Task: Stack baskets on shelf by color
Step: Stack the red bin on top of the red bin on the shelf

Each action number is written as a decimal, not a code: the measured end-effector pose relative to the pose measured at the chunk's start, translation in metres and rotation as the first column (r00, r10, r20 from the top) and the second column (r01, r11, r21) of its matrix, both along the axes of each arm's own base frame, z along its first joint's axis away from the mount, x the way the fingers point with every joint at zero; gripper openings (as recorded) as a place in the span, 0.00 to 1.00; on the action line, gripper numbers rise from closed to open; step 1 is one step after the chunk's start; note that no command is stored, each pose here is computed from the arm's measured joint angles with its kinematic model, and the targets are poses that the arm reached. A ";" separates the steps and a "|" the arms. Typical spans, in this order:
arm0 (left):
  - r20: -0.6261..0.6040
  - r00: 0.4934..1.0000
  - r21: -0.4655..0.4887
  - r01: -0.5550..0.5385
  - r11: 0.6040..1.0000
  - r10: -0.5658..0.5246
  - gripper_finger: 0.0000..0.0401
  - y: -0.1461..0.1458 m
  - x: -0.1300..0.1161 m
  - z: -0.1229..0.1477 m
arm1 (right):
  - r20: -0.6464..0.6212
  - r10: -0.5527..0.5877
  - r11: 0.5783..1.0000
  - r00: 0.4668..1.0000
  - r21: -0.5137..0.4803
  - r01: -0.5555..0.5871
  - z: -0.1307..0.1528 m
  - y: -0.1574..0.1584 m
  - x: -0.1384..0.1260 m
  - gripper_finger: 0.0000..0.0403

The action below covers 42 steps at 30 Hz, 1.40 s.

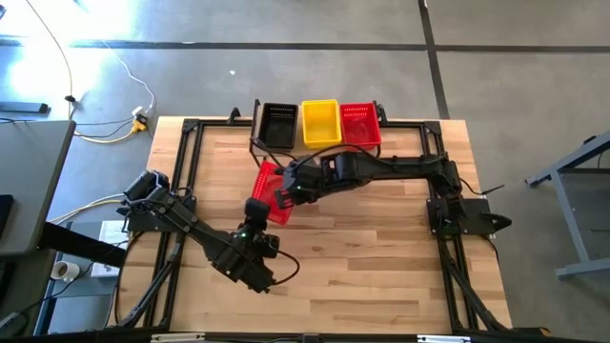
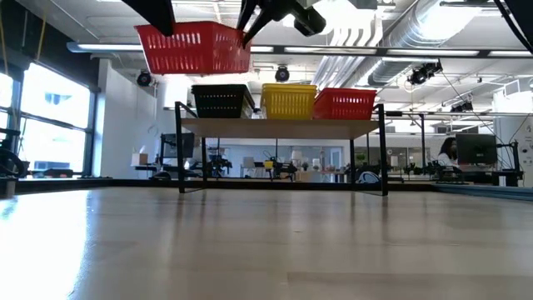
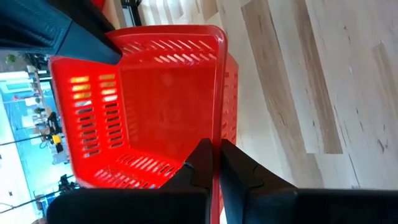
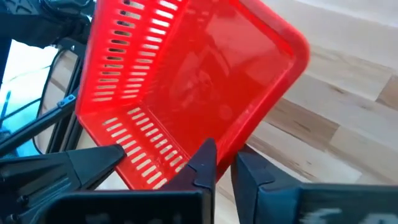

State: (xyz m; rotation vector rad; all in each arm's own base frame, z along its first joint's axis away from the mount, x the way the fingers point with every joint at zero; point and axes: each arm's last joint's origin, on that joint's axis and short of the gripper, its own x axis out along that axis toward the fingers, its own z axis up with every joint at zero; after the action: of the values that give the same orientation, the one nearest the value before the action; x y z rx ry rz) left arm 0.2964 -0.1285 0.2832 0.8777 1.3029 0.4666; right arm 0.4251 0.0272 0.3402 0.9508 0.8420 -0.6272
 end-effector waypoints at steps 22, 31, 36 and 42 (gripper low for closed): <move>-0.087 0.996 -0.115 -0.015 0.993 0.005 0.33 -0.003 -0.002 -0.003 | -0.052 0.071 0.992 0.996 -0.104 -0.076 -0.001 -0.005 -0.003 0.00; -0.014 0.996 -0.145 -0.092 0.985 0.091 0.51 -0.002 -0.002 -0.003 | -0.162 0.059 0.982 0.985 -0.168 -0.087 -0.006 -0.019 -0.011 0.00; -0.003 0.995 -0.148 -0.102 0.984 0.103 0.51 -0.002 -0.002 -0.003 | -0.262 0.077 0.975 0.962 -0.181 -0.127 -0.008 -0.029 -0.019 0.00; 0.027 0.994 -0.140 -0.102 0.985 0.107 0.47 -0.001 -0.004 0.001 | -0.329 0.121 0.964 0.937 -0.186 -0.190 -0.007 -0.037 -0.027 0.00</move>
State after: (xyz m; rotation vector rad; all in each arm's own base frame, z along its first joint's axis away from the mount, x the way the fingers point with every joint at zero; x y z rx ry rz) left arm 0.2927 -0.1295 0.2841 0.6852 1.3373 0.4651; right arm 0.3986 -0.0102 0.3332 0.5856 1.0981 -0.7264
